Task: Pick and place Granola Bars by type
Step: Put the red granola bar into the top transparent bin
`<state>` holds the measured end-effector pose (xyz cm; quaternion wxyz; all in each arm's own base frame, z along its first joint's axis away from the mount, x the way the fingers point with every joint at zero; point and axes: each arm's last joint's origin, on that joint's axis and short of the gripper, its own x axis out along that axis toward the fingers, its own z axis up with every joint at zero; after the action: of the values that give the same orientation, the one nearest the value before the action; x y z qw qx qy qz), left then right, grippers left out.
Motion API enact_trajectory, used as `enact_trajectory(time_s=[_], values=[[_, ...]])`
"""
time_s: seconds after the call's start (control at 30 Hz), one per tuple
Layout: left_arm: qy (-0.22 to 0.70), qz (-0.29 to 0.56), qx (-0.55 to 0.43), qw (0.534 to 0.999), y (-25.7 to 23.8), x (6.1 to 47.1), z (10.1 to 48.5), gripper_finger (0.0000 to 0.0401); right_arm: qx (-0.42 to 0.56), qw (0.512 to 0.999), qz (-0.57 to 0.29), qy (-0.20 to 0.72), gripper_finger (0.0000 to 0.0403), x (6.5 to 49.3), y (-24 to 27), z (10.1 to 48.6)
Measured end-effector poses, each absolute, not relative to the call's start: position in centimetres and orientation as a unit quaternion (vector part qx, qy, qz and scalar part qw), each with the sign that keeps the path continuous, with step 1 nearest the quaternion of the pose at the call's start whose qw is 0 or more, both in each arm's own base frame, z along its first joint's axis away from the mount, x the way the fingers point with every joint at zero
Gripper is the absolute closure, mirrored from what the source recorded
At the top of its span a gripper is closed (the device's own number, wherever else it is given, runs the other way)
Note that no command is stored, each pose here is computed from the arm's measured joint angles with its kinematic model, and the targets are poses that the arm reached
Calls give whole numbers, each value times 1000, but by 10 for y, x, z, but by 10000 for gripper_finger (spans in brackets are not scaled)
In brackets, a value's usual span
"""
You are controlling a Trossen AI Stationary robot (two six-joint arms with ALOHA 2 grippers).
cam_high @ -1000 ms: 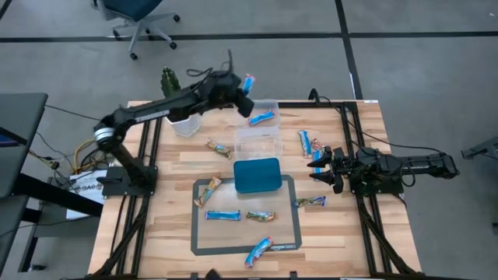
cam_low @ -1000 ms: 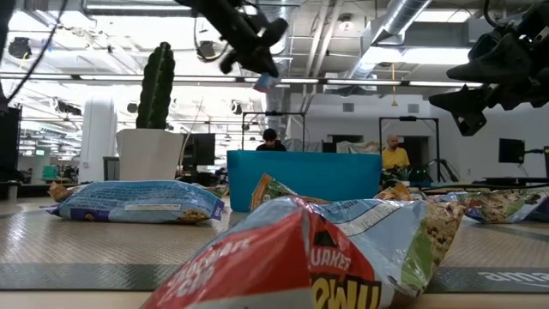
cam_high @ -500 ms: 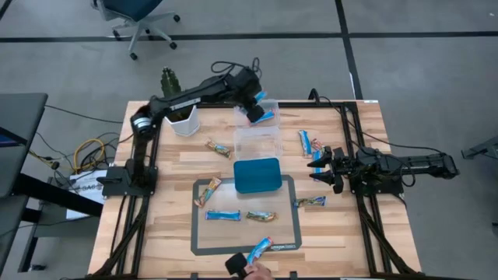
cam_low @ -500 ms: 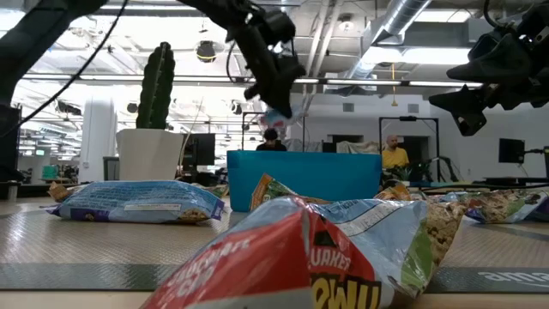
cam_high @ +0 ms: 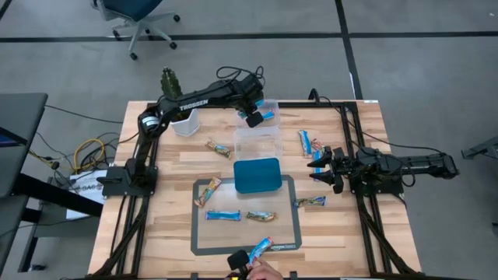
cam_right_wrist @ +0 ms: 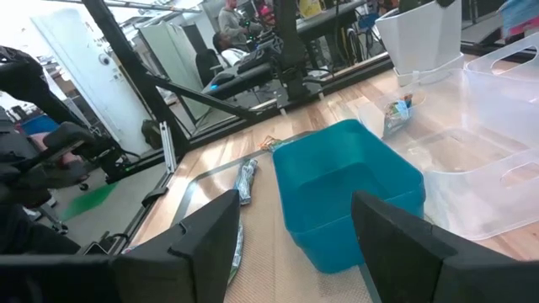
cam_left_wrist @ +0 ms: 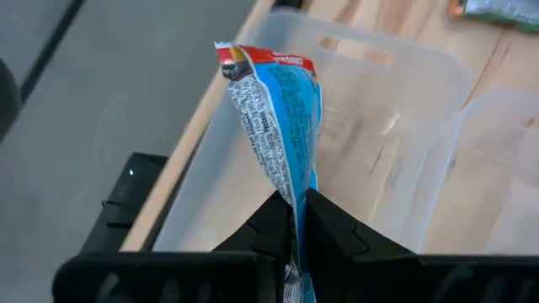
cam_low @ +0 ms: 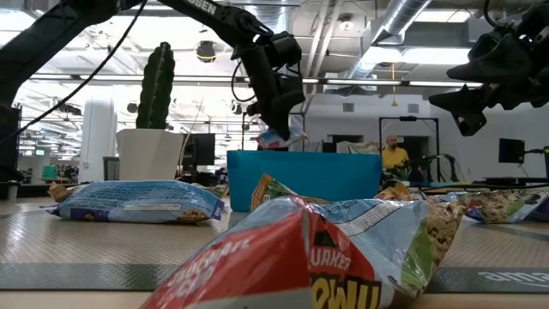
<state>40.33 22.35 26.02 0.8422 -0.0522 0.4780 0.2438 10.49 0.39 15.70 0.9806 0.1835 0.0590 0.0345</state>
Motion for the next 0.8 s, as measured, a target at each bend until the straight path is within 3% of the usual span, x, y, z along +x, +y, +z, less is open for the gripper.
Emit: enact_trajectory(time_s=[0.13,0.47,0.8], values=[[479,243,-50,842,224,403,259,358,184,981,34,59,182,105,4,157],[481,243,-47,841,225,403,259,260,184,981,34,59,182,105,4,157],[450,254,-66,854,212,399,282,268,184,981,34,59,182,105,4,157]])
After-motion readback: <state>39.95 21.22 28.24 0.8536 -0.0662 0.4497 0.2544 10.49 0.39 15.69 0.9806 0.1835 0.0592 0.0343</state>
